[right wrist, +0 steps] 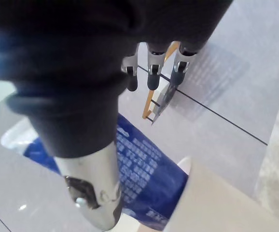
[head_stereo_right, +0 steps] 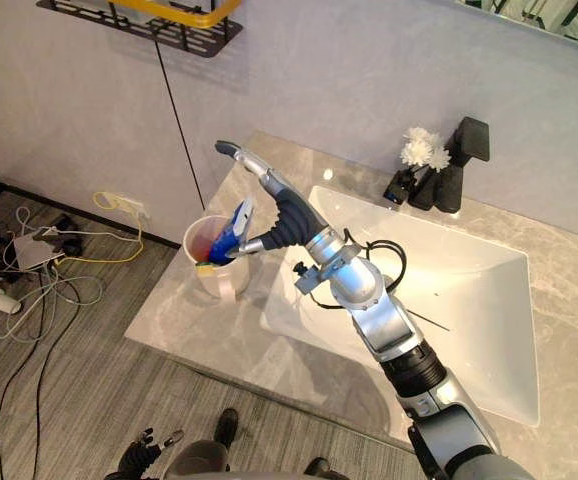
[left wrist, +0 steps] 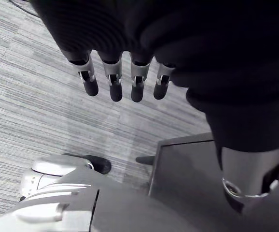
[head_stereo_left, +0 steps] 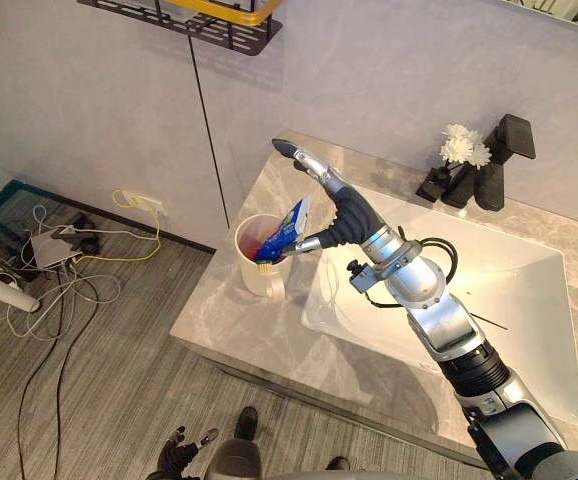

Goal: Organize washtable

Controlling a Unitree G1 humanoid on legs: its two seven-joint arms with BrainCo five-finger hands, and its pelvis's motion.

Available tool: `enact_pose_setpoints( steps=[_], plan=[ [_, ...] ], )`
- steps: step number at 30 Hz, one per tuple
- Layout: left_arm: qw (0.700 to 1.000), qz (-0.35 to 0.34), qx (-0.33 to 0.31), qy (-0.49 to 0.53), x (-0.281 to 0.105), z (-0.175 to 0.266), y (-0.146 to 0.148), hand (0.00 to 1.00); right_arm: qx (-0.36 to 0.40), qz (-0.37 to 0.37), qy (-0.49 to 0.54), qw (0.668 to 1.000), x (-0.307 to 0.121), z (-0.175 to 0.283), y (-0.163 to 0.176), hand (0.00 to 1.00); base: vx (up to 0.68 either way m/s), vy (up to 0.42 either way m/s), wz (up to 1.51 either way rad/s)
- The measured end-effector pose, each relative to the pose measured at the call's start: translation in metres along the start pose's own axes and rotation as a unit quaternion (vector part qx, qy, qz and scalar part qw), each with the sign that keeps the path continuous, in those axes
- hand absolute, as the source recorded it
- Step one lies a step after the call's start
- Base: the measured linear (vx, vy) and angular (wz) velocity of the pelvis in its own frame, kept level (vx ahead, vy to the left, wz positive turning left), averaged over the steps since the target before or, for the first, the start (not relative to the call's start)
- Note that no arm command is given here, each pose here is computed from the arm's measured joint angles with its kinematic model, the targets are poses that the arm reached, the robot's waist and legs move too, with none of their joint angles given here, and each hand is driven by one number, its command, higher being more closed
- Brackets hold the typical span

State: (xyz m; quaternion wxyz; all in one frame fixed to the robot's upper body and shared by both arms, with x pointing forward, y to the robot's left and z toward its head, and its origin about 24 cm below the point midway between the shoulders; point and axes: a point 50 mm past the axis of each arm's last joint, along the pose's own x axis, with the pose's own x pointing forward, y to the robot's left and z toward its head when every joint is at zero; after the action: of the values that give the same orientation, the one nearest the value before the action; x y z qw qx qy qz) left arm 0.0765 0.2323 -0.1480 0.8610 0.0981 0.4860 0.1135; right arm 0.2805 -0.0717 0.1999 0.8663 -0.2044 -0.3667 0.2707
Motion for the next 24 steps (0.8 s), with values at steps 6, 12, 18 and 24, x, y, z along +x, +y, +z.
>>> enact_pose_setpoints(
  steps=[6, 12, 18, 24],
  plan=[
    [1.0, 0.0, 0.0, 0.0, 0.0, 0.0, 0.0, 0.0, 0.0, -0.001, 0.001, 1.0, 0.0, 0.0, 0.0, 0.0, 0.0, 0.0, 0.0],
    [1.0, -0.001, 0.0, 0.0, 0.0, 0.0, 0.0, 0.0, -0.014, -0.002, 0.004, 1.0, -0.003, -0.001, -0.006, 0.0, 0.0, 0.0, 0.0],
    [1.0, -0.009, 0.006, 0.002, 0.0, -0.001, -0.001, 0.0, -0.093, -0.025, -0.05, 0.994, -0.012, 0.028, -0.041, 0.0, 0.0, -0.003, -0.02],
    [1.0, -0.011, 0.015, 0.011, 0.0, -0.005, -0.001, 0.0, -0.164, -0.054, -0.075, 0.982, -0.027, 0.048, -0.072, 0.0, -0.01, -0.002, -0.14]
  ],
)
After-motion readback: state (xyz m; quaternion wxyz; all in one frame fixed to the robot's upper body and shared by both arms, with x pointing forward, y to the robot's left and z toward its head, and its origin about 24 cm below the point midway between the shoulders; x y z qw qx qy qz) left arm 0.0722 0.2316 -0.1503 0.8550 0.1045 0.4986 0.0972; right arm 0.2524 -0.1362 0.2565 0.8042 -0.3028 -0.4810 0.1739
